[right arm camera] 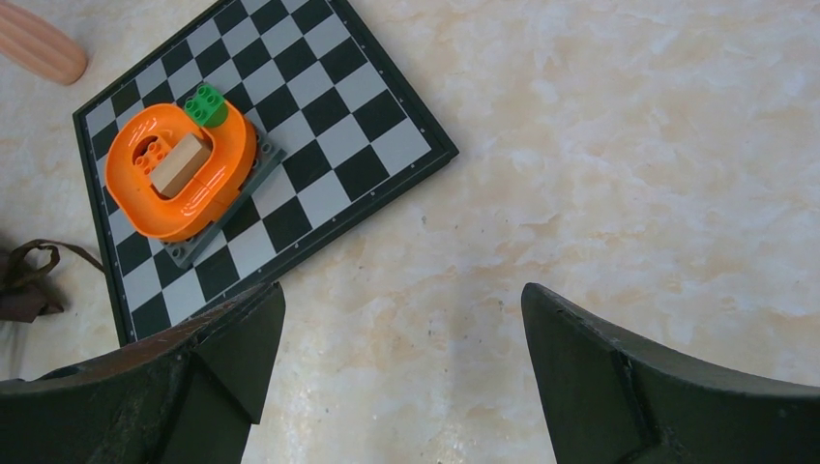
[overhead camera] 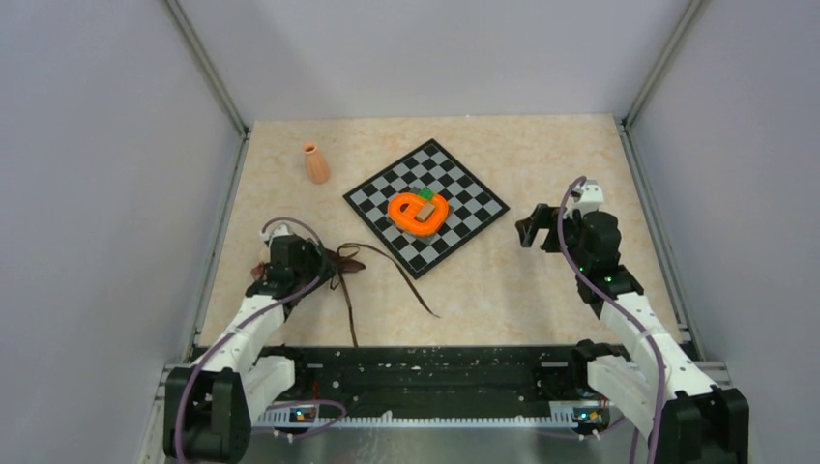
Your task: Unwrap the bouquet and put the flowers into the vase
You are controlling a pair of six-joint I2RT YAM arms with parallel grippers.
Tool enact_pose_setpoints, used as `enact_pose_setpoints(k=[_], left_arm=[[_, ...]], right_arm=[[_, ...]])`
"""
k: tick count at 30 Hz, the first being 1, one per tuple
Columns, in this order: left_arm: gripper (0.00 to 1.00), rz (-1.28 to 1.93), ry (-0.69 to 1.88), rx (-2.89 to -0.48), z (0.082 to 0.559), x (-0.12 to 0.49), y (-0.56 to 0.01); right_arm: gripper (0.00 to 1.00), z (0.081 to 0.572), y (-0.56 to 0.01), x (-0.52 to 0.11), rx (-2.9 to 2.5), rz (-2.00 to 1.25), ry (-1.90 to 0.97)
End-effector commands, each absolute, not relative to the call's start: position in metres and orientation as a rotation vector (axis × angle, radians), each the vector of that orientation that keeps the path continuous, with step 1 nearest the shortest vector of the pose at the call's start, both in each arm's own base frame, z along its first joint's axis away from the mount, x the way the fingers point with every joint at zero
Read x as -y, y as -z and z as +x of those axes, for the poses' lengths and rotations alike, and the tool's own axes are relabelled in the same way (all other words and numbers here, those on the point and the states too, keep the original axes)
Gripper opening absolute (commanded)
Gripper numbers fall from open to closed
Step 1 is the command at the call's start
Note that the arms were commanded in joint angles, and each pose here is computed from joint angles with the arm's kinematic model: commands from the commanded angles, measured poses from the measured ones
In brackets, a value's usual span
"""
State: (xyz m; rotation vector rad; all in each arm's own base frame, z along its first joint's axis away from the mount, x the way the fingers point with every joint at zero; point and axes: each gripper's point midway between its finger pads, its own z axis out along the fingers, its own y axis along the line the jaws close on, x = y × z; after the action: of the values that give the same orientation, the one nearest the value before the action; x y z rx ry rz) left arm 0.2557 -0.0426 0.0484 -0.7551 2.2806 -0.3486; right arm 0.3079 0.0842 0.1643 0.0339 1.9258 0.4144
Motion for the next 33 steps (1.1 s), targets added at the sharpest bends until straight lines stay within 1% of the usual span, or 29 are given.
enact_pose_setpoints(k=[1, 5, 7, 8, 11, 14, 15, 17, 19, 20, 25, 28, 33], left_arm=[[0.60, -0.567, 0.428, -2.238, 0.274, 0.061, -0.060], [0.58, -0.588, 0.436, -2.230, 0.276, 0.062, -0.054], [0.49, -0.553, 0.471, -2.211, 0.279, 0.067, -0.056], [0.48, -0.534, 0.478, -2.221, 0.278, 0.070, -0.055], [0.48, -0.445, 0.502, -2.217, 0.283, 0.077, -0.058], [0.50, -0.446, 0.486, -2.237, 0.282, 0.076, -0.056], [0.52, -0.461, 0.484, -2.228, 0.281, 0.075, -0.059], [0.64, -0.539, 0.474, -2.205, 0.276, 0.070, -0.064], [0.73, -0.679, 0.427, -2.162, 0.273, 0.057, -0.068], [0.75, -0.752, 0.401, -2.141, 0.271, 0.050, -0.068], [0.77, -1.028, 0.329, -2.035, 0.262, 0.026, -0.064], [0.71, -1.098, 0.310, -1.981, 0.262, 0.015, -0.064], [0.68, -1.192, 0.259, -1.889, 0.262, -0.002, -0.069]], right_arm=[[0.95, 0.317, -0.190, -0.087, -1.852, 0.025, -0.432], [0.95, 0.318, -0.188, -0.088, -1.863, 0.018, -0.438], [0.95, 0.318, -0.187, -0.088, -1.869, 0.019, -0.435], [0.94, 0.318, -0.185, -0.088, -1.873, 0.018, -0.435], [0.94, 0.319, -0.183, -0.088, -1.882, 0.016, -0.435], [0.94, 0.319, -0.183, -0.090, -1.890, 0.005, -0.439], [0.94, 0.319, -0.184, -0.091, -1.893, -0.004, -0.444], [0.94, 0.318, -0.185, -0.093, -1.893, -0.016, -0.452], [0.94, 0.318, -0.185, -0.094, -1.892, -0.024, -0.456], [0.94, 0.318, -0.186, -0.094, -1.892, -0.029, -0.458], [0.94, 0.319, -0.185, -0.096, -1.891, -0.037, -0.466], [0.94, 0.319, -0.184, -0.098, -1.893, -0.044, -0.478], [0.94, 0.318, -0.183, -0.099, -1.897, -0.045, -0.483]])
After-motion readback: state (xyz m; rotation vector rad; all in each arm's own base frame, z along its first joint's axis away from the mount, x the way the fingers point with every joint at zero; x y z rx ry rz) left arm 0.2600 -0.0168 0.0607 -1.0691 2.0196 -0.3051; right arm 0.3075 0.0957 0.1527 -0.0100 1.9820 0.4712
